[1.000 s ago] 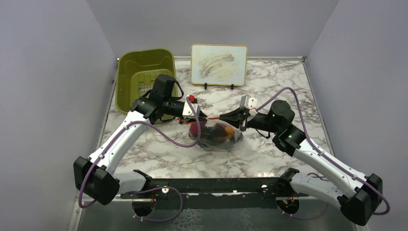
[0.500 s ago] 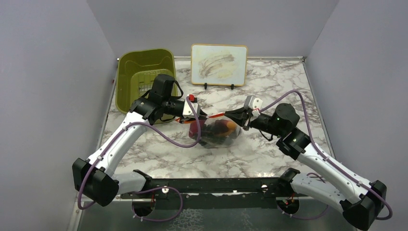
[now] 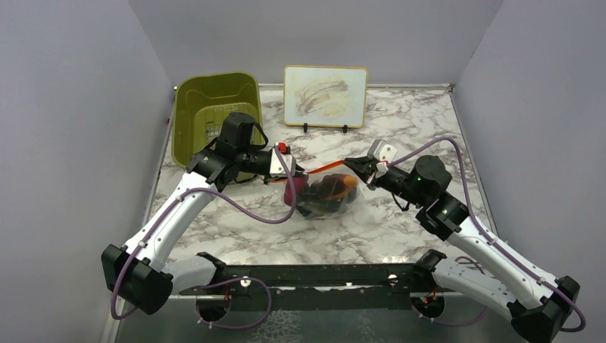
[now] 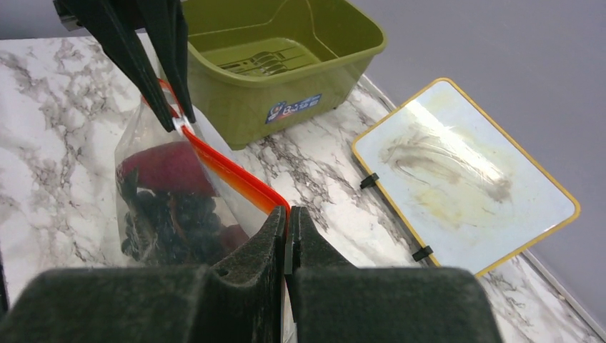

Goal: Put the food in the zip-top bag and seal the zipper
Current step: Zip the zipper food storage bag at the center of the board, then place the zipper food storage bag at the center of the board.

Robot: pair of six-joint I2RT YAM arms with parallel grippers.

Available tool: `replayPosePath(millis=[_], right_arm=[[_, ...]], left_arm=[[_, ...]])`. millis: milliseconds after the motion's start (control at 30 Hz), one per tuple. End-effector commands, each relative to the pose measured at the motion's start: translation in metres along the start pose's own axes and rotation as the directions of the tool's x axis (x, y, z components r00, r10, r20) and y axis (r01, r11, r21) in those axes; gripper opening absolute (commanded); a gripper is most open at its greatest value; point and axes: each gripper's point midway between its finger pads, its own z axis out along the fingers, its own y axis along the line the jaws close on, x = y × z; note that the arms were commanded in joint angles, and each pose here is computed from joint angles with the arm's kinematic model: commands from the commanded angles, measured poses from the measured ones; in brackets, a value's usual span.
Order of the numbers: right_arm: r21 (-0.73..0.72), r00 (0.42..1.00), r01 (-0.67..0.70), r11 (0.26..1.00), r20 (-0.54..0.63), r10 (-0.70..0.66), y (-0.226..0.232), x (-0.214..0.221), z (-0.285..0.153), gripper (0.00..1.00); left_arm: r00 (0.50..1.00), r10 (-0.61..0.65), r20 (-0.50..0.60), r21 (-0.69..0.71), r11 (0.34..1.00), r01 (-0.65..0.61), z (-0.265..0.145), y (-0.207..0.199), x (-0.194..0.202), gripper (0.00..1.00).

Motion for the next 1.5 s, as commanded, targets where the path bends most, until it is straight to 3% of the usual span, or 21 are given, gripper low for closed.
replayPosePath(millis=[0,667,1033,1233,1467], right_arm=[[0.191,0.998,0.039,0.981,0.045,-0.048,-0.039,-0.031,-0.016,0.01],[0.508,1.000,0.014,0.861,-0.006,-0.012,-0.082,-0.023,-0.078,0.01],[0.560,0.999,-0.025,0.828,-0.009,0.036,-0.084,-0.015,-0.096,0.01],[0.494,0.999,-0.035,0.869,0.005,0.037,-0.072,-0.020,-0.090,0.01],[0.225,0.984,-0.176,0.958,0.045,0.170,-0.019,-0.042,-0.094,0.01]], left_arm=[[0.999,-0.031,-0.038,-0.041,0.999,0.029,-0.009,-0.005,0.004,0.00],[0.991,-0.082,-0.110,-0.097,0.993,0.071,-0.024,-0.020,0.013,0.00],[0.983,-0.102,-0.152,-0.124,0.989,0.083,-0.030,-0.032,0.026,0.00],[0.990,-0.078,-0.119,-0.114,0.991,0.064,-0.032,-0.032,0.013,0.00],[0.999,-0.031,-0.039,-0.090,0.996,0.027,-0.037,-0.044,-0.014,0.00]])
